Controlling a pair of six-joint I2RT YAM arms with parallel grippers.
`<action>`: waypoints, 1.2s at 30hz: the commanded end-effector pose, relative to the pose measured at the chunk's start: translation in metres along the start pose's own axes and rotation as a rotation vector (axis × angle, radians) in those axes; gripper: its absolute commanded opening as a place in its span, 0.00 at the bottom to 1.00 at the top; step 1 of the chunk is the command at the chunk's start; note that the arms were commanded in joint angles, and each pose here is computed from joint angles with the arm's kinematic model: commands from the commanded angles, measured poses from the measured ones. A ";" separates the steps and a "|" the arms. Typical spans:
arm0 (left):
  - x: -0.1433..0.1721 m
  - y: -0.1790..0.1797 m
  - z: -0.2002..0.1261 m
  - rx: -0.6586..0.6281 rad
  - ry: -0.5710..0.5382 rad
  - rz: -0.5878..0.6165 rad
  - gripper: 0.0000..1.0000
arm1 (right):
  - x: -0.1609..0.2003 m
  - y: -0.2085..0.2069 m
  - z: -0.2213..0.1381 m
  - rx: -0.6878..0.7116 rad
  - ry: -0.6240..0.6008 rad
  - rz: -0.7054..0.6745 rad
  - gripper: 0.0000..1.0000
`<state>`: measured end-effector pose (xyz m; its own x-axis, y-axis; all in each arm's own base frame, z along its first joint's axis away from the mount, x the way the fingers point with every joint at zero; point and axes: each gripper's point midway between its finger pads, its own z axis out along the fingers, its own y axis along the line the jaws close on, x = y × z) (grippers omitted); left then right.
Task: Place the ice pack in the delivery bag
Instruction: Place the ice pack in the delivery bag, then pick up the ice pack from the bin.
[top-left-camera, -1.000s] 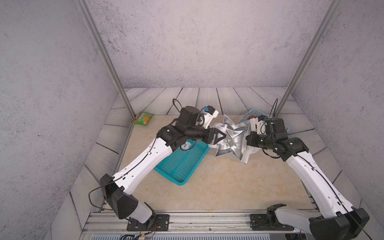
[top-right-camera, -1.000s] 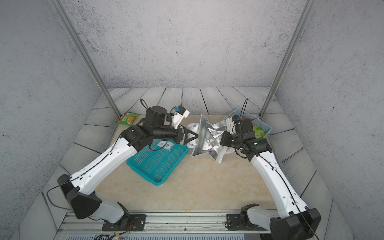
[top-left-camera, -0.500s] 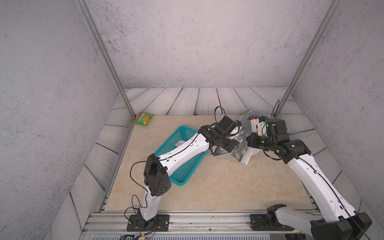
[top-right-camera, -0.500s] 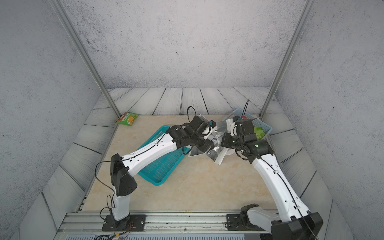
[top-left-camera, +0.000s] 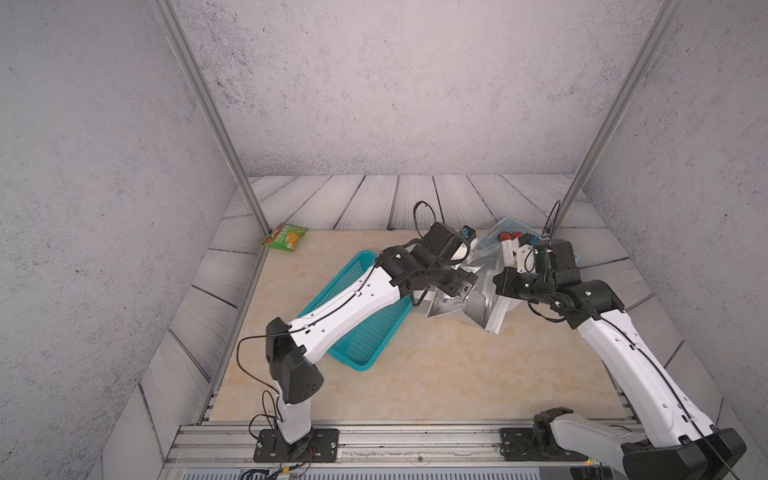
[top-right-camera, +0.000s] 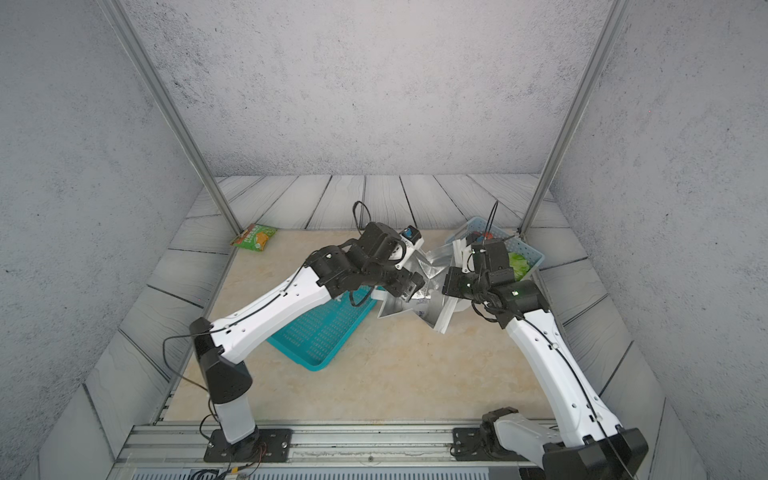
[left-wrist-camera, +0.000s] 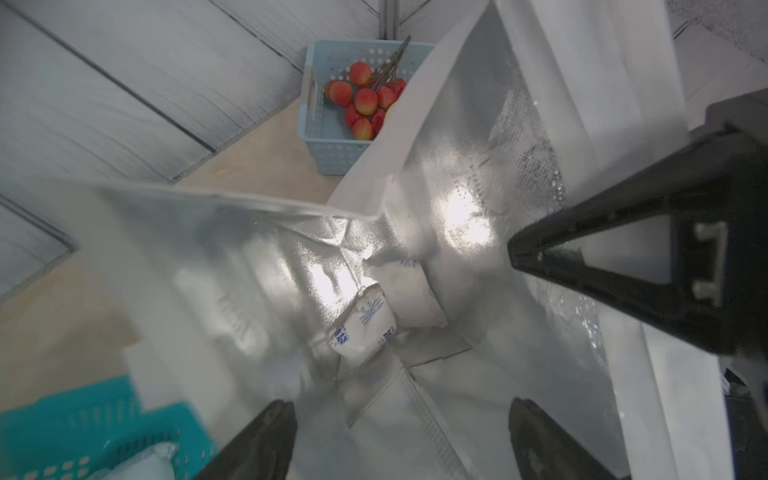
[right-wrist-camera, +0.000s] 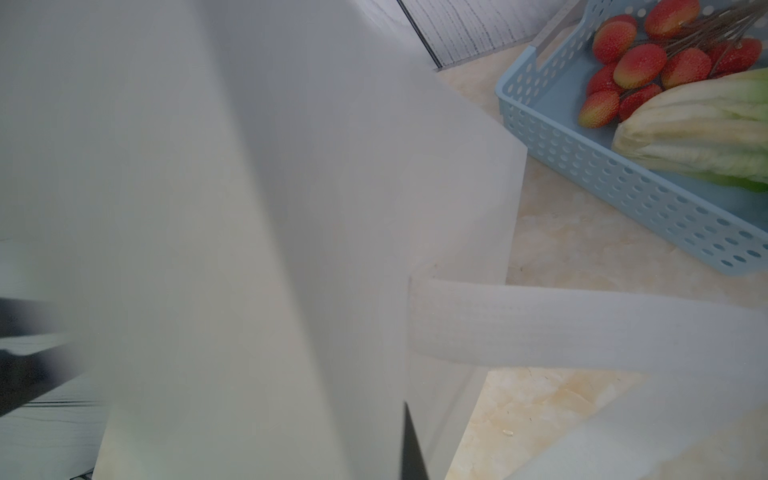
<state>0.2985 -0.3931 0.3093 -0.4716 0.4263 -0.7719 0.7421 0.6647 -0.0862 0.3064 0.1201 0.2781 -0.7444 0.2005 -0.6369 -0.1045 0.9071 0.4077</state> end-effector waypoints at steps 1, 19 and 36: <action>-0.007 0.072 -0.048 -0.116 -0.158 -0.207 0.98 | -0.005 0.006 -0.009 -0.031 -0.038 -0.002 0.00; 0.245 0.229 -0.005 -0.809 0.359 -1.396 0.81 | -0.003 0.006 0.003 -0.046 -0.028 0.017 0.00; 0.233 0.280 0.077 -0.881 0.288 -1.340 0.83 | -0.005 0.006 0.004 -0.044 -0.026 0.011 0.00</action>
<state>0.4257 -0.1571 0.0628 -0.6623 -0.6979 -0.2725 -0.6901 0.7099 -0.1410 0.3078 0.1238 0.2743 -0.7431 0.2168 -0.6330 -0.1074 0.8951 0.4327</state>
